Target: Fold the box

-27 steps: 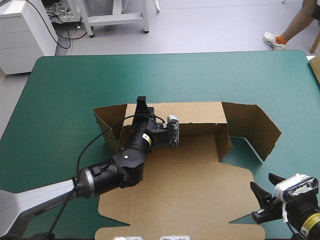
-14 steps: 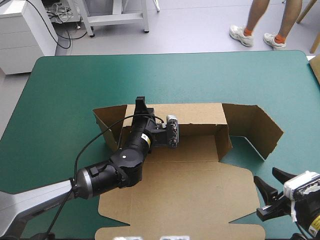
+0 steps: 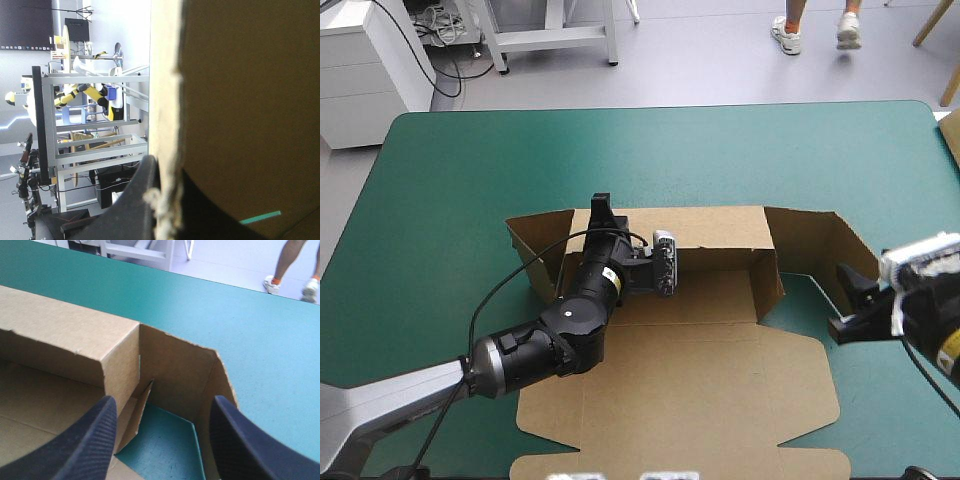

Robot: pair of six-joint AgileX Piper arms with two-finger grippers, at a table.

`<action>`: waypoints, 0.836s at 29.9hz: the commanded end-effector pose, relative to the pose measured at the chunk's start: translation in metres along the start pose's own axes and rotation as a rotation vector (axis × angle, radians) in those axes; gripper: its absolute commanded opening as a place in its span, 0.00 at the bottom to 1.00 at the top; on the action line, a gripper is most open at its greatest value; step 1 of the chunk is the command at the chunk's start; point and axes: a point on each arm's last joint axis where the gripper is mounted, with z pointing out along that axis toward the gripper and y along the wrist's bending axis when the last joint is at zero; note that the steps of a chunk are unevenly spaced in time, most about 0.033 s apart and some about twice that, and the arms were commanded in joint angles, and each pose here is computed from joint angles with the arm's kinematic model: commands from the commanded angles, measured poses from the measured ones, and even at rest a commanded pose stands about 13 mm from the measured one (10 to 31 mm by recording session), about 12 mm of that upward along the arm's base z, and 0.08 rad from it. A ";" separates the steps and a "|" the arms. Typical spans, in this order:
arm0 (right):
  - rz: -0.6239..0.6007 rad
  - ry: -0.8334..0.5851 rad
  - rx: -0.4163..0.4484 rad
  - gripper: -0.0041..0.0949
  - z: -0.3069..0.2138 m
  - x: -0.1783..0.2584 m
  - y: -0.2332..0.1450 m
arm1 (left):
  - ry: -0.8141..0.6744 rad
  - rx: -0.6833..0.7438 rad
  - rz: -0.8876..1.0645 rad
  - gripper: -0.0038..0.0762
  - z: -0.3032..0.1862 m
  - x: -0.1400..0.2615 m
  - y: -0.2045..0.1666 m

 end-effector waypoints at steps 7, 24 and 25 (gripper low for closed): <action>-0.117 0.027 0.136 0.55 0.055 -0.089 0.010 | -0.082 0.014 -0.054 0.04 -0.010 -0.007 0.005; 0.054 0.269 0.091 0.55 0.198 -0.127 -0.045 | -0.093 0.017 -0.061 0.04 -0.010 -0.008 0.005; 0.060 0.282 0.084 0.55 0.206 -0.125 -0.052 | -0.093 0.017 -0.061 0.04 -0.010 -0.008 0.005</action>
